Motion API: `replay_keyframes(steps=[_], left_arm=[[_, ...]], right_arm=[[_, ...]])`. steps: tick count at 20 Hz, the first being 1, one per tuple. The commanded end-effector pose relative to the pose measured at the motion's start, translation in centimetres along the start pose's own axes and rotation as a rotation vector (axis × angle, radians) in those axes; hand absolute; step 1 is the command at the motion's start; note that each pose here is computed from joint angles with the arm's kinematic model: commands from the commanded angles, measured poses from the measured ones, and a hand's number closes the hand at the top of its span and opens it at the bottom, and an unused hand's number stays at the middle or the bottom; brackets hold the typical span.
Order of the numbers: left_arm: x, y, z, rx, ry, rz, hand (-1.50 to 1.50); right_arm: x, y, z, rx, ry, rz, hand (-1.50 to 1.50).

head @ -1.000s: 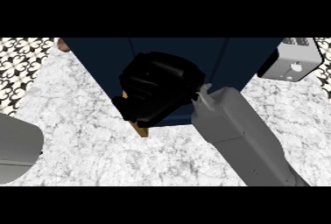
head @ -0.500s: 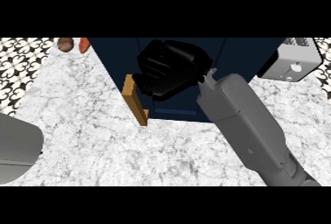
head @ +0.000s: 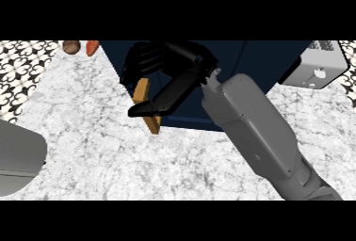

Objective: Pick up the bottled water, place it into the cabinet and close the cabinet

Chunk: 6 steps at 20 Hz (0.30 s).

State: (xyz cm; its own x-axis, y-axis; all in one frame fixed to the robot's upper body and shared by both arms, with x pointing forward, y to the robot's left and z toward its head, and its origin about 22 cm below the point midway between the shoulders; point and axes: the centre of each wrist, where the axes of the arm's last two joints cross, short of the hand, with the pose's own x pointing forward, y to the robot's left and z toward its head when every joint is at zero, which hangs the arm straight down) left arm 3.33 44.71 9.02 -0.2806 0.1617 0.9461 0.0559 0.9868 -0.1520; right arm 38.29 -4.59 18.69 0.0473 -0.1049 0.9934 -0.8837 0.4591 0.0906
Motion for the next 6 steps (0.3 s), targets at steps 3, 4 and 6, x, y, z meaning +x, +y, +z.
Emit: replay_keyframes(steps=[3,4,6], left_arm=[[0.0,0.1,-1.1,-0.041,-0.009,0.006,-1.50],[-0.5,-0.7,-1.0,-0.041,-0.014,0.005,-1.50],[-0.4,-1.0,-1.8,-0.057,-0.011,0.014,-1.50]], right_arm=[[5.6,-2.7,0.4,-0.220,-0.169,0.084,-1.50],[6.1,-2.3,-0.2,-0.231,-0.176,0.079,-1.50],[6.4,-1.3,-0.5,-0.229,-0.186,0.081,-1.50]])
